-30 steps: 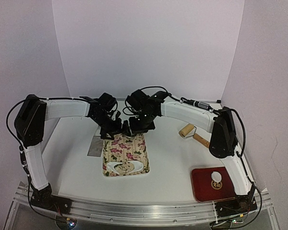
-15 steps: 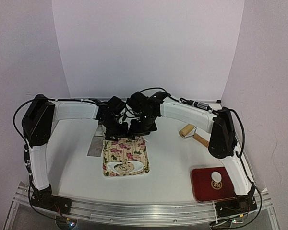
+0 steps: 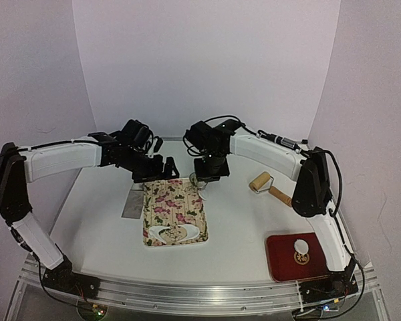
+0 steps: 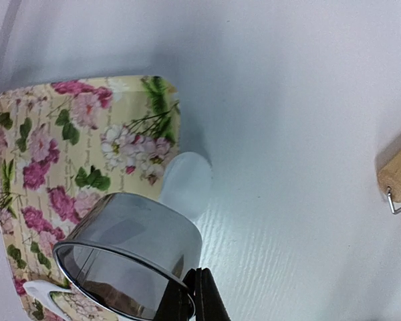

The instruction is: Roll out the dumpling wrappers from the dough

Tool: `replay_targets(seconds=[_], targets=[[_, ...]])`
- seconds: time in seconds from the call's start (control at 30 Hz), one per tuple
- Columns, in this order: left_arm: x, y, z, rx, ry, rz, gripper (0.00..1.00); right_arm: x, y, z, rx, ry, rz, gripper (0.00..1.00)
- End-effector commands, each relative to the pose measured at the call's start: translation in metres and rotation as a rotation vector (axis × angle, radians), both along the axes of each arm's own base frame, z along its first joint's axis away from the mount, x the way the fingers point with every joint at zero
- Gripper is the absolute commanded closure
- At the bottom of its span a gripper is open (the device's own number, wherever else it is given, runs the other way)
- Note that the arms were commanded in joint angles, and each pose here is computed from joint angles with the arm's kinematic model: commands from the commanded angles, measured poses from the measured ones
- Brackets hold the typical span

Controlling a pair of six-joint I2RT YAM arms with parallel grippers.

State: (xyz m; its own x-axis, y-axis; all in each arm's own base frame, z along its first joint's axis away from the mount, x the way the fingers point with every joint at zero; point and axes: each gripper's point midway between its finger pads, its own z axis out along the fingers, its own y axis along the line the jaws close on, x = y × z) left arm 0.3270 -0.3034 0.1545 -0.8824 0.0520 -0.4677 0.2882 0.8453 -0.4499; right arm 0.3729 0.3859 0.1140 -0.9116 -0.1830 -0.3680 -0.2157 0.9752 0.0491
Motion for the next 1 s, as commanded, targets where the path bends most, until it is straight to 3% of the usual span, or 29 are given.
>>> replay_targets(seconds=[0.0, 0.2, 0.5, 0.7, 0.77, 0.97], targets=[[0.0, 0.013, 0.045, -0.076, -0.107, 0.037, 0.0, 0.015, -0.033, 0.029, -0.012, -0.055, -0.099, 1.0], [0.005, 0.017, 0.032, -0.069, -0.008, 0.073, 0.0, 0.019, -0.075, 0.007, -0.047, 0.018, -0.201, 1.0], [0.028, -0.034, -0.008, -0.163, 0.152, 0.001, 0.01, 0.013, -0.108, -0.029, -0.003, 0.113, -0.276, 1.0], [0.045, -0.064, -0.033, -0.218, 0.221, -0.035, 0.03, 0.007, -0.118, -0.046, 0.006, 0.151, -0.296, 0.94], [0.05, -0.071, -0.04, -0.228, 0.236, -0.045, 0.06, 0.007, -0.121, -0.047, 0.008, 0.154, -0.301, 0.89], [0.059, -0.082, -0.069, -0.204, 0.285, -0.06, 0.25, 0.009, -0.127, -0.045, 0.015, 0.149, -0.318, 0.53]])
